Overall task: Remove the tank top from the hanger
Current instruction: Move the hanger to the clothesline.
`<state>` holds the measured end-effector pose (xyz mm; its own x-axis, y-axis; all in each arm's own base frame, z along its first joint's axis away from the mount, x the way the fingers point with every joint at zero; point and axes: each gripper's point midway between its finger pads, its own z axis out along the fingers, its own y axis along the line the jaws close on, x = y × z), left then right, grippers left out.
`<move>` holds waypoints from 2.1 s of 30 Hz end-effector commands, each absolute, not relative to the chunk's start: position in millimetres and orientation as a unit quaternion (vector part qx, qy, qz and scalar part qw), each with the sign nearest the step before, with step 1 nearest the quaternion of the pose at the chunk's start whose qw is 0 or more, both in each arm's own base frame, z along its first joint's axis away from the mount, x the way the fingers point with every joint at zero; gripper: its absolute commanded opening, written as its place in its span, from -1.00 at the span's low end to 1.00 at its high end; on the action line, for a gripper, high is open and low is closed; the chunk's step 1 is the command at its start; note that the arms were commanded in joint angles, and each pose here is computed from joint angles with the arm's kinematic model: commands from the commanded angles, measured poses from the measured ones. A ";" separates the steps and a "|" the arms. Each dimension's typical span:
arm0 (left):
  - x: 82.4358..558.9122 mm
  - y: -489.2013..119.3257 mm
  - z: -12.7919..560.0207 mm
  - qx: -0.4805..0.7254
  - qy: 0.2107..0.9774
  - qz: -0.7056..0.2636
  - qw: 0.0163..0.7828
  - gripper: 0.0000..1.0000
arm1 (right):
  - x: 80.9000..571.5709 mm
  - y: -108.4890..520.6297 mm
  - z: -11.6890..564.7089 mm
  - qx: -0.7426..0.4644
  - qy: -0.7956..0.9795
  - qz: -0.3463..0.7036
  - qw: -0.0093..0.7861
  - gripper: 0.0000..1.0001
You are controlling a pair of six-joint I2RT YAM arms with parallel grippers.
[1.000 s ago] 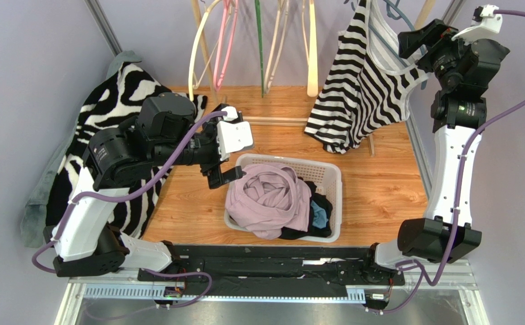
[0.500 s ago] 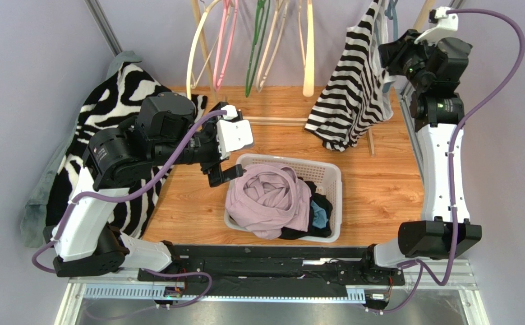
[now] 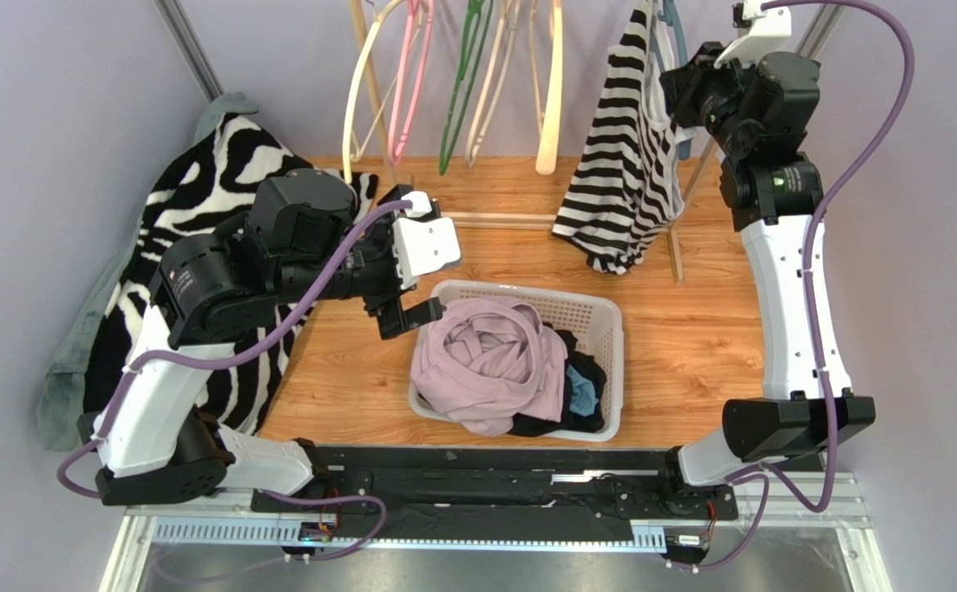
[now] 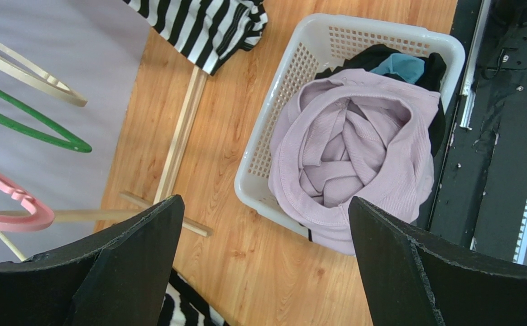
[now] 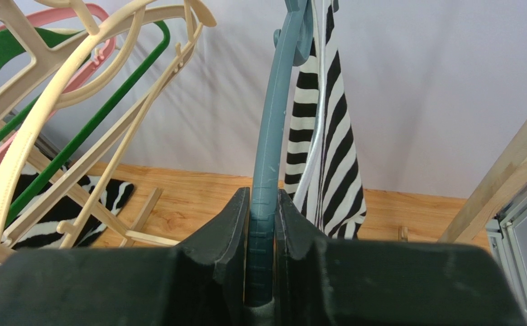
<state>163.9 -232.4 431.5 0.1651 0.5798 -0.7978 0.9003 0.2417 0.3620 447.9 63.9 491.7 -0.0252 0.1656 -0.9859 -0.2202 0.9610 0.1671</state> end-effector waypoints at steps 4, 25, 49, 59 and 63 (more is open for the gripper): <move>162.6 -224.5 443.0 0.584 0.616 -0.161 0.503 0.98 | 421.1 58.0 586.5 -0.019 0.569 0.142 0.810 -1.00; 164.7 -220.2 453.7 0.574 0.611 -0.154 0.523 0.98 | 283.1 83.1 473.8 -0.063 0.683 0.195 0.701 -1.00; 155.0 -208.9 455.9 0.579 0.606 -0.157 0.523 0.98 | 83.3 137.3 648.9 -0.241 0.454 0.372 0.773 -1.00; 141.3 -193.7 470.1 0.582 0.582 -0.164 0.544 0.98 | 91.1 136.9 586.1 -0.237 0.511 0.363 0.742 -1.00; 139.1 -188.3 481.8 0.583 0.564 -0.157 0.563 0.98 | 78.0 146.2 565.8 -0.270 0.515 0.384 0.717 -1.00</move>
<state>144.3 -196.2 460.3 0.2383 0.5228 -0.8184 0.8638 0.2711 0.4247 115.4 139.4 563.2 0.0973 0.2973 -0.9498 -0.7730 0.6237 0.1160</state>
